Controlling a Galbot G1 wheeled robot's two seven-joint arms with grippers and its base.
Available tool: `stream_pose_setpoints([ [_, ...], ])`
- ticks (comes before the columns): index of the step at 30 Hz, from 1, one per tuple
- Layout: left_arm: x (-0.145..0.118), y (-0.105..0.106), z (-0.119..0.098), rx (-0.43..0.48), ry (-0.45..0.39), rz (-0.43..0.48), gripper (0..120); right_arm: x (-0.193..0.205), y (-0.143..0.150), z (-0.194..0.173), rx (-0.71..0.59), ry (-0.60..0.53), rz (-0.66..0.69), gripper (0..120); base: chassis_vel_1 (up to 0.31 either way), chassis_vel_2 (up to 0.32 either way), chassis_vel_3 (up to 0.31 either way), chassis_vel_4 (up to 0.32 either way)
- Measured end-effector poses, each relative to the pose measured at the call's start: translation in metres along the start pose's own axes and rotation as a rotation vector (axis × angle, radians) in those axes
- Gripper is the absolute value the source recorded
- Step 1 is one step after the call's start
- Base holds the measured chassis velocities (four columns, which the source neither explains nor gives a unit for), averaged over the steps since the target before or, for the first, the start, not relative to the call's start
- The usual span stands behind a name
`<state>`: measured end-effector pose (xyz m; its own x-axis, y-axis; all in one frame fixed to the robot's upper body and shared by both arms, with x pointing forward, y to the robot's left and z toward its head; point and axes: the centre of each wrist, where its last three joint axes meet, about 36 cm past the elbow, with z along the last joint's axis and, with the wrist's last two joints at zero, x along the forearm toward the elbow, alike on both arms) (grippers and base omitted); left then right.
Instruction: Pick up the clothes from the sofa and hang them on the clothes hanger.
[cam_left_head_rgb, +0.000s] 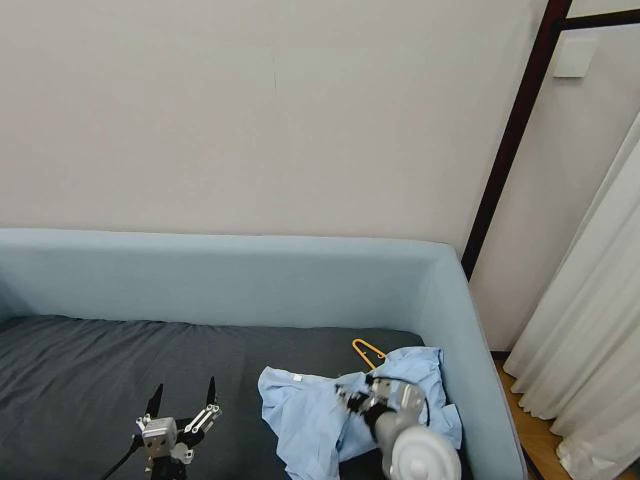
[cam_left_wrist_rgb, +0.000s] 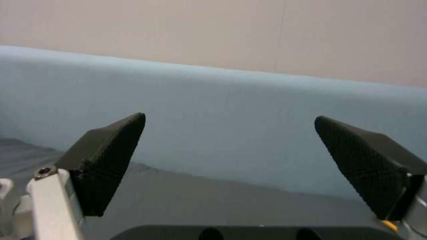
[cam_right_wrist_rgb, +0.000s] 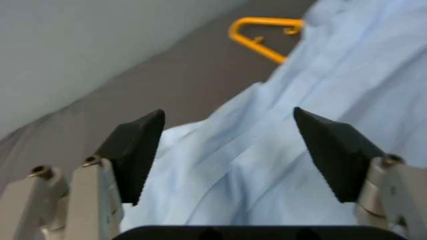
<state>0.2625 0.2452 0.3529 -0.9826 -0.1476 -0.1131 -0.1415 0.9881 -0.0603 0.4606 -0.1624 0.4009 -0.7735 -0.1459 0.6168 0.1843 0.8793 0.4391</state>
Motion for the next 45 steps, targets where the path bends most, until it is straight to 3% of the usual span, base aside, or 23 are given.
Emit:
stream_pose_setpoints([
  [4, 0.004, 0.0, 0.001, -0.004, 0.009, -0.006, 100, -0.058, -0.027, -0.017, -0.074, 0.013, 0.109, 96, 0.0, 0.0, 0.0, 0.0],
  [7, 0.005, 0.001, 0.0, -0.007, 0.009, -0.011, 100, -0.074, -0.033, -0.023, -0.092, 0.026, 0.137, 99, 0.0, 0.0, 0.0, 0.0],
  [12, 0.008, 0.004, -0.004, -0.012, 0.001, -0.026, 100, -0.104, -0.046, -0.027, -0.097, 0.046, 0.207, 100, 0.0, 0.0, 0.0, 0.0],
  [29, 0.011, 0.002, -0.006, -0.018, -0.012, -0.032, 100, -0.12, -0.072, -0.027, -0.024, 0.046, 0.291, 99, 0.0, 0.0, 0.0, 0.0],
  [33, 0.01, 0.004, -0.01, -0.018, -0.02, -0.034, 100, -0.126, -0.086, -0.03, 0.002, 0.026, 0.298, 84, 0.0, 0.0, 0.0, 0.0],
  [34, 0.01, 0.004, -0.01, -0.018, -0.02, -0.034, 100, -0.126, -0.086, -0.03, 0.002, 0.026, 0.298, 84, 0.0, 0.0, 0.0, 0.0],
  [39, 0.01, 0.005, -0.009, -0.017, -0.019, -0.037, 100, -0.124, -0.083, -0.031, 0.004, 0.002, 0.271, 60, 0.0, 0.0, 0.0, 0.0],
  [45, 0.01, 0.006, -0.008, -0.018, -0.02, -0.034, 100, -0.126, -0.081, -0.023, 0.031, -0.002, 0.282, 45, 0.0, 0.0, 0.0, 0.0],
])
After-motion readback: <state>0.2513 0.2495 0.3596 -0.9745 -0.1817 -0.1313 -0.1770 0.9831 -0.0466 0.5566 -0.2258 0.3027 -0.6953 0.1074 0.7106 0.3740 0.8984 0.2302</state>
